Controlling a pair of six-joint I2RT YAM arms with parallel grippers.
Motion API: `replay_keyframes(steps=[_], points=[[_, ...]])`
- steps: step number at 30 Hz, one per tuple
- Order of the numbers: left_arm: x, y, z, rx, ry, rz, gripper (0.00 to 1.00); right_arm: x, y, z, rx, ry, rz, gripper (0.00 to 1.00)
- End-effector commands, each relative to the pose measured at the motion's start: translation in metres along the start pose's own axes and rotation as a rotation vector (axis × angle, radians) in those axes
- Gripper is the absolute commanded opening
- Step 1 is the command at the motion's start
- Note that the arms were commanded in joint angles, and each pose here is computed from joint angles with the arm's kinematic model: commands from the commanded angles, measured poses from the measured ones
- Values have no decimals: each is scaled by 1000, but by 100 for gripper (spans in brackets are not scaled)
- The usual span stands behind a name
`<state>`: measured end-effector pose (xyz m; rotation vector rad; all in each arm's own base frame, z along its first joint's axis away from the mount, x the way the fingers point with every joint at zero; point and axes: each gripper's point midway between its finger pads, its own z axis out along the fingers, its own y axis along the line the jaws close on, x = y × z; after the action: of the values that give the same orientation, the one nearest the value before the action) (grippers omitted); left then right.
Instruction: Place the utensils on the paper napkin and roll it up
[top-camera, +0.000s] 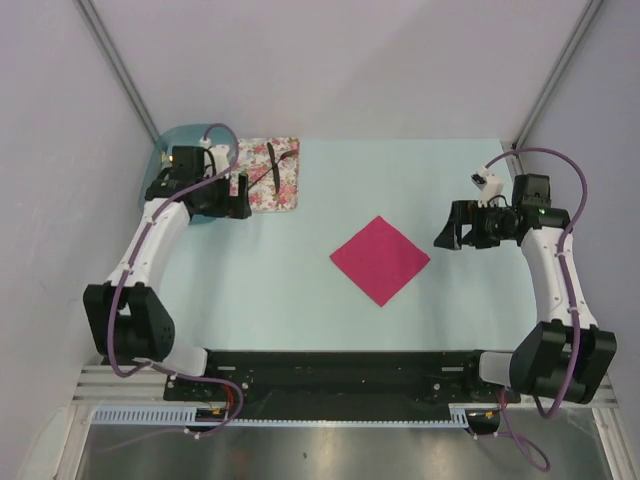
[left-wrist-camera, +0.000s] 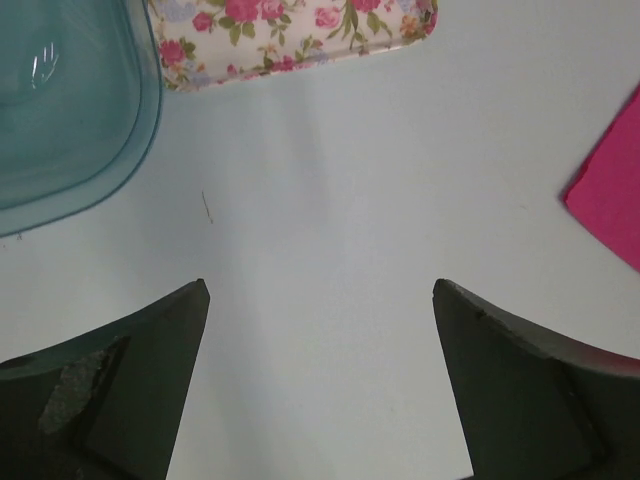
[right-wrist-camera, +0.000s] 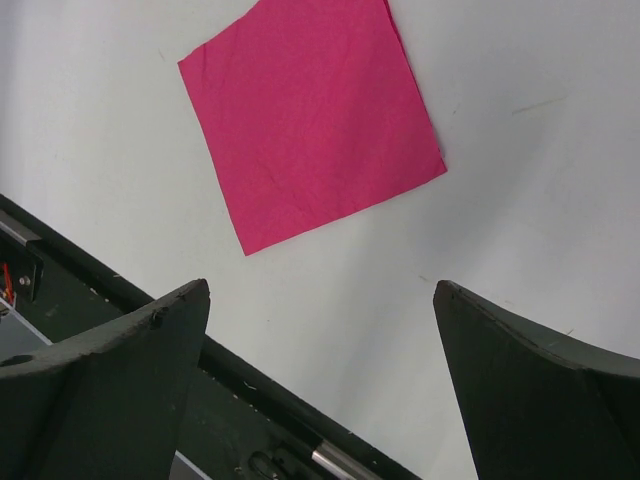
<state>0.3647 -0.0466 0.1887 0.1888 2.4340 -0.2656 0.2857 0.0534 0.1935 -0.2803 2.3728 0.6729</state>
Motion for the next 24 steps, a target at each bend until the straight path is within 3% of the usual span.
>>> replay_keyframes(steps=[1, 6, 10, 14, 20, 24], points=[[-48, -4, 21, -77, -135, 51, 100, -15, -11, 5, 23, -7, 19, 100], [-72, -4, 69, -109, -64, 53, 100, -17, -24, 15, 49, 22, 64, 100], [-91, -17, 86, -48, -81, -25, 100, -19, -23, 13, 52, 10, 81, 100], [-105, -20, 95, -18, -139, 37, 100, -23, -22, 8, 75, -36, 43, 100], [-114, -3, 115, -57, -91, 159, 100, -18, -12, 5, 56, -26, 57, 100], [-117, -2, 135, -48, -84, 149, 100, -23, -12, 6, 50, -35, 75, 100]])
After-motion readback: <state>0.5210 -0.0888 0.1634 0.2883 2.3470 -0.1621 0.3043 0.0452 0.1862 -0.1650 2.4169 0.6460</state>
